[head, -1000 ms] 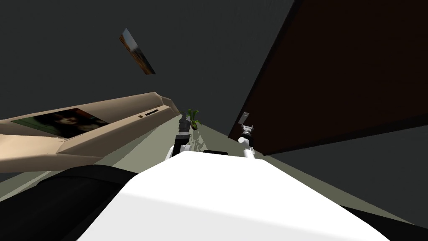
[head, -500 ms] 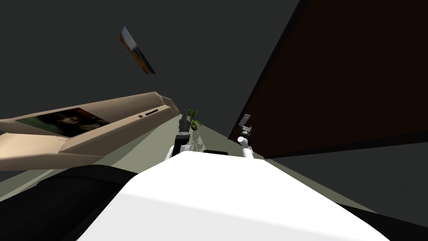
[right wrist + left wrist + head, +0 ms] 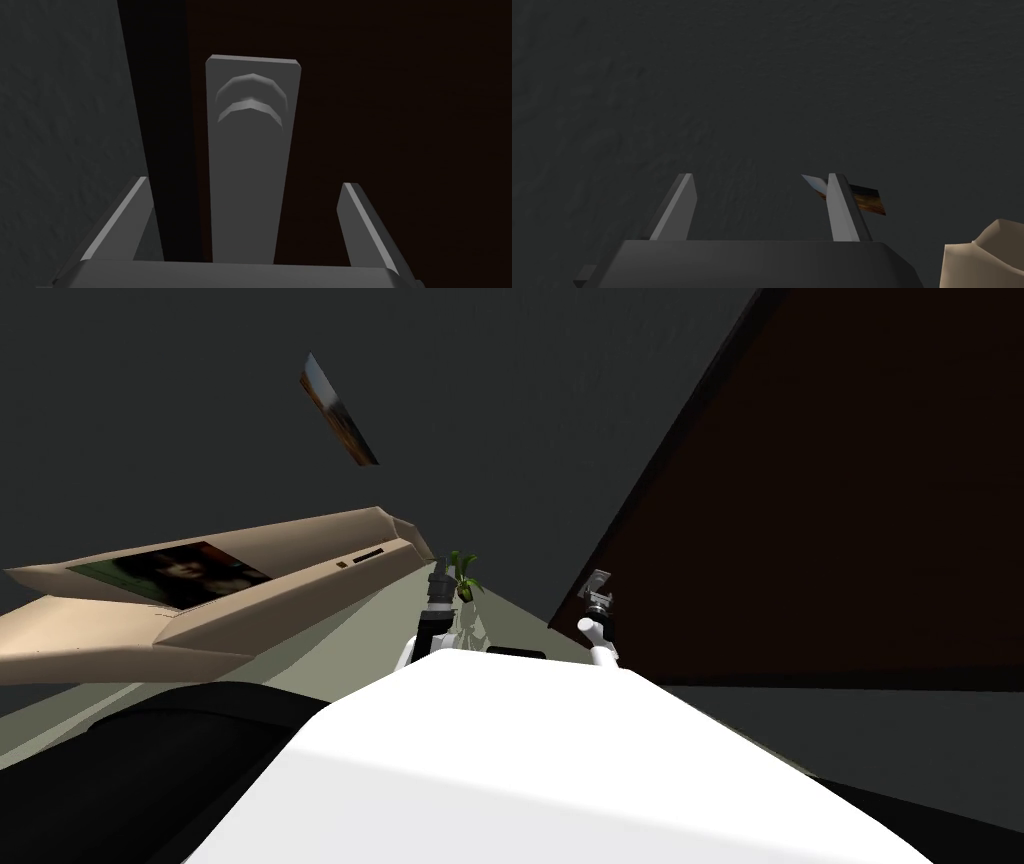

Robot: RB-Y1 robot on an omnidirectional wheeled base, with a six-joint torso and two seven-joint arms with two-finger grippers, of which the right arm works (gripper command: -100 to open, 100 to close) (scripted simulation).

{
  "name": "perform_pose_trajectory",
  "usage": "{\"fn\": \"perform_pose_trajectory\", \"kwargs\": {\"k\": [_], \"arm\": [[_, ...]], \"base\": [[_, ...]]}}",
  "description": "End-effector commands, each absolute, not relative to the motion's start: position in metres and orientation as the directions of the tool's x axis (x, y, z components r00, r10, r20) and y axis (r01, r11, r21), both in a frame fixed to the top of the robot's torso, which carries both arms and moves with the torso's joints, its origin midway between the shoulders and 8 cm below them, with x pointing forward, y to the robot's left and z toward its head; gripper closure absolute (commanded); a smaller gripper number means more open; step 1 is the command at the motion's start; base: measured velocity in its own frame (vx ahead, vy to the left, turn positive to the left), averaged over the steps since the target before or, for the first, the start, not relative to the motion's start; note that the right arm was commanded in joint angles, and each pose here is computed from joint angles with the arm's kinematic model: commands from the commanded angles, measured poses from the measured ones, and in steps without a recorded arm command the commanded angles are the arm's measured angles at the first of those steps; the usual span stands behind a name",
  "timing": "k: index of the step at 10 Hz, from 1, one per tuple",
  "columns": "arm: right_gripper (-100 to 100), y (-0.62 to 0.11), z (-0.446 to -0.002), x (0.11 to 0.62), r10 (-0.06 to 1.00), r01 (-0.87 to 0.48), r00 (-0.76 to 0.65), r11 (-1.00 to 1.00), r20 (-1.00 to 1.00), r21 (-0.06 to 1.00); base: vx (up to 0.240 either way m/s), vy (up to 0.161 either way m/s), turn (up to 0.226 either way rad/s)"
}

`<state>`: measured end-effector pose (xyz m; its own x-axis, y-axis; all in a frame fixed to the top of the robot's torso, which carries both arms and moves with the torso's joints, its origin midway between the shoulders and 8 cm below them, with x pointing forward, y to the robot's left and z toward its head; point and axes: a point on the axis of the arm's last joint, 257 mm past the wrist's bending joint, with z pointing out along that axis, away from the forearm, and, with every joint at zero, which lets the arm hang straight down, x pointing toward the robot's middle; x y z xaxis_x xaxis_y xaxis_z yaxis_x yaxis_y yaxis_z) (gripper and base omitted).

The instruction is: Pull the door open

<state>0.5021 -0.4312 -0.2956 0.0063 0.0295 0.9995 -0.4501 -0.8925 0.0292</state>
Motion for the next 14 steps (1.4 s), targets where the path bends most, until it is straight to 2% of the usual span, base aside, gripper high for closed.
{"fn": "perform_pose_trajectory", "kwargs": {"k": [1,5,6,11,14], "arm": [[-100,-0.452,-0.296,0.495,0.026,-0.465,0.006,-0.885,1.0,0.026],[-100,-0.482,-0.295,0.484,0.022,-0.488,0.007,-0.873,1.0,0.023],[100,-0.482,-0.295,0.484,0.022,-0.488,0.007,-0.873,1.0,0.023],[100,-0.482,-0.295,0.484,0.022,-0.488,0.007,-0.873,1.0,0.023],[100,-0.476,-0.297,0.485,0.016,-0.463,0.008,-0.886,1.0,0.018]], "base": [[0.174,-0.036,0.102],[0.17,-0.019,0.089],[-0.012,-0.004,-0.024],[-0.018,0.0,0.003],[-0.174,-0.023,0.111]]}}
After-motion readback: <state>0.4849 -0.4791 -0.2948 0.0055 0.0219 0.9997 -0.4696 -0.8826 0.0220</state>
